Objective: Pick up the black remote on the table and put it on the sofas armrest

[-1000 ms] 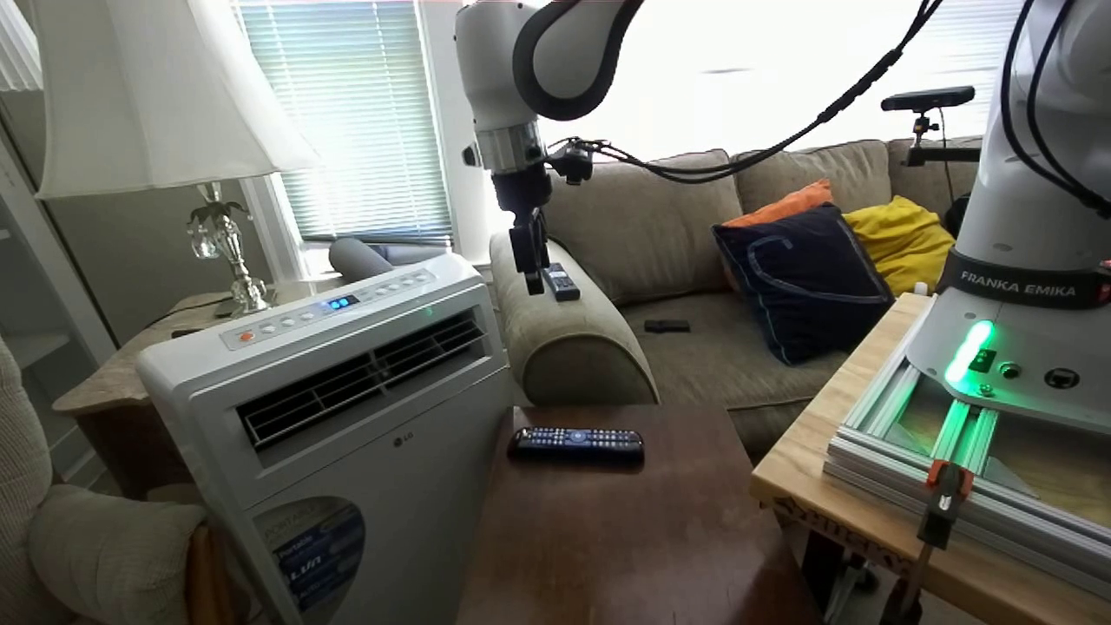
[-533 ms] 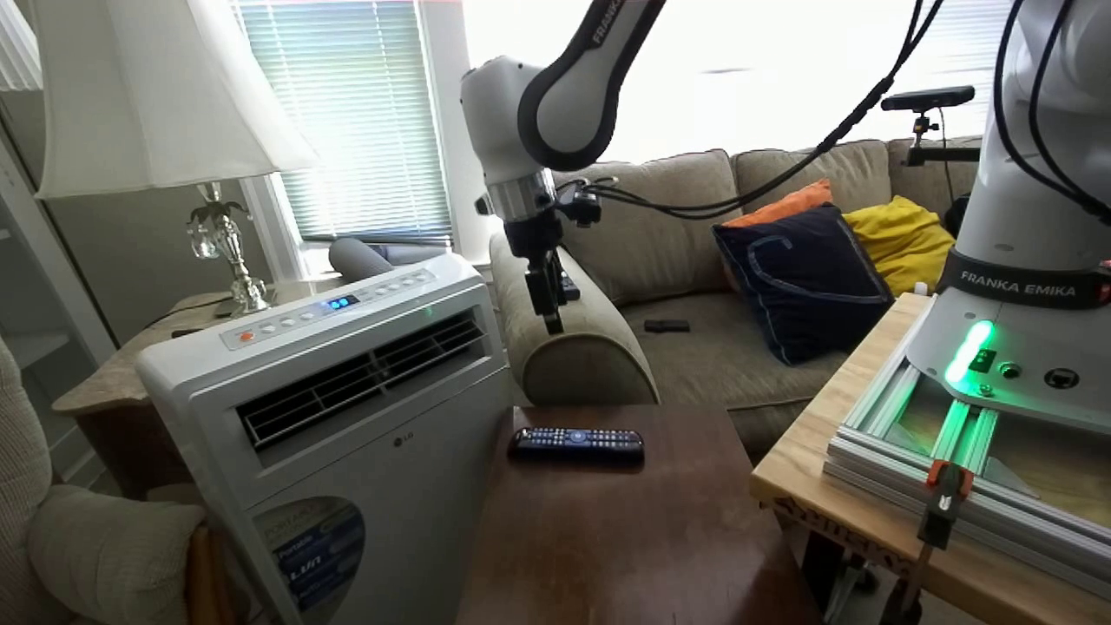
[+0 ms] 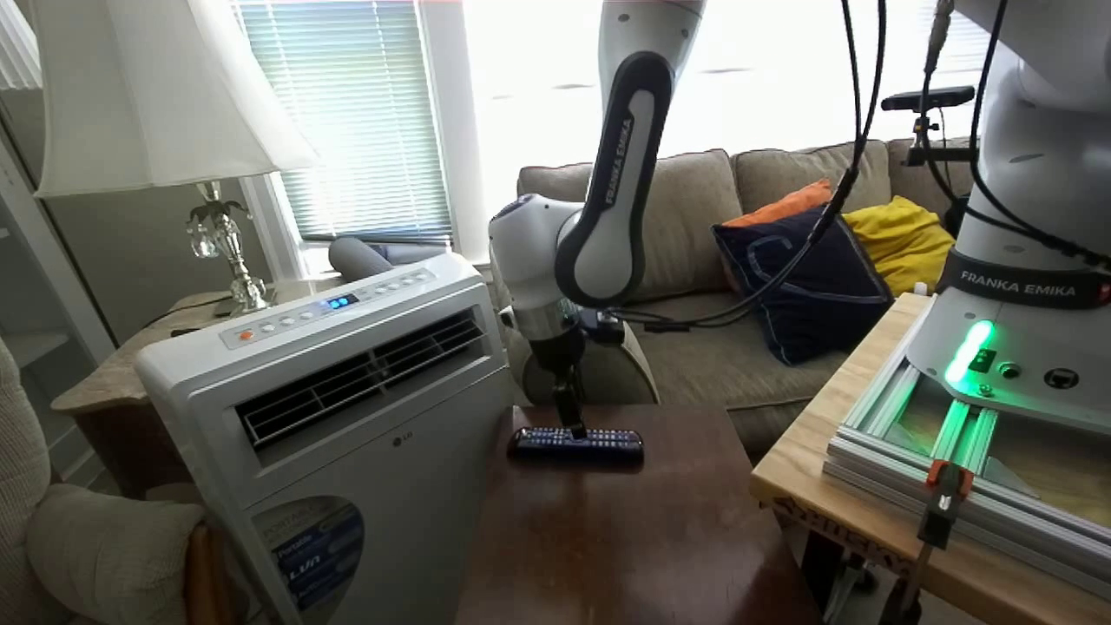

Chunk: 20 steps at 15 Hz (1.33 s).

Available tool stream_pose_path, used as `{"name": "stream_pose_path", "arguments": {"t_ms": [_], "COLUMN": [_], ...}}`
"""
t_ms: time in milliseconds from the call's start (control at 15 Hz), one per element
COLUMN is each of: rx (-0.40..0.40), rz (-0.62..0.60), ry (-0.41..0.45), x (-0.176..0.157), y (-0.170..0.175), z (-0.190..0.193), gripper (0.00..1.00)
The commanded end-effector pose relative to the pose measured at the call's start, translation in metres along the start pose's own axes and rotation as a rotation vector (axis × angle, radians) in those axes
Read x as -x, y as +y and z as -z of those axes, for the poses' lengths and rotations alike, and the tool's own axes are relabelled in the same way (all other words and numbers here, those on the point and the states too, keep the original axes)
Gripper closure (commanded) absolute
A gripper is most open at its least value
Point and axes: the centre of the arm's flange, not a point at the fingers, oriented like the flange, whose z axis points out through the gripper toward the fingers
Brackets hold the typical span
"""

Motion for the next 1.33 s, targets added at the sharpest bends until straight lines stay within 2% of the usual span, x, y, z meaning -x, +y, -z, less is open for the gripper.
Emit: {"name": "stream_pose_path", "arguments": {"t_ms": [0,133,333,400,467,533,867,933,1267], "rx": [0.080,0.089,0.107,0.112,0.119,0.123,0.120,0.119,0.112], "rz": [-0.008,-0.019,-0.031,-0.033,-0.034,-0.041,-0.110,-0.121,-0.107], "ry": [0.084,0.104,0.114,0.116,0.119,0.123,0.133,0.133,0.059], "x": [-0.022,-0.027,-0.031,-0.030,-0.032,-0.032,-0.027,-0.028,-0.019], "y": [-0.029,-0.040,-0.051,-0.052,-0.053,-0.054,-0.033,-0.030,-0.027], "z": [-0.049,-0.063,-0.062,-0.060,-0.057,-0.056,-0.029,-0.027,-0.016], "gripper": [0.00,0.00,0.00,0.25,0.26,0.32,0.69,0.74,0.74]}}
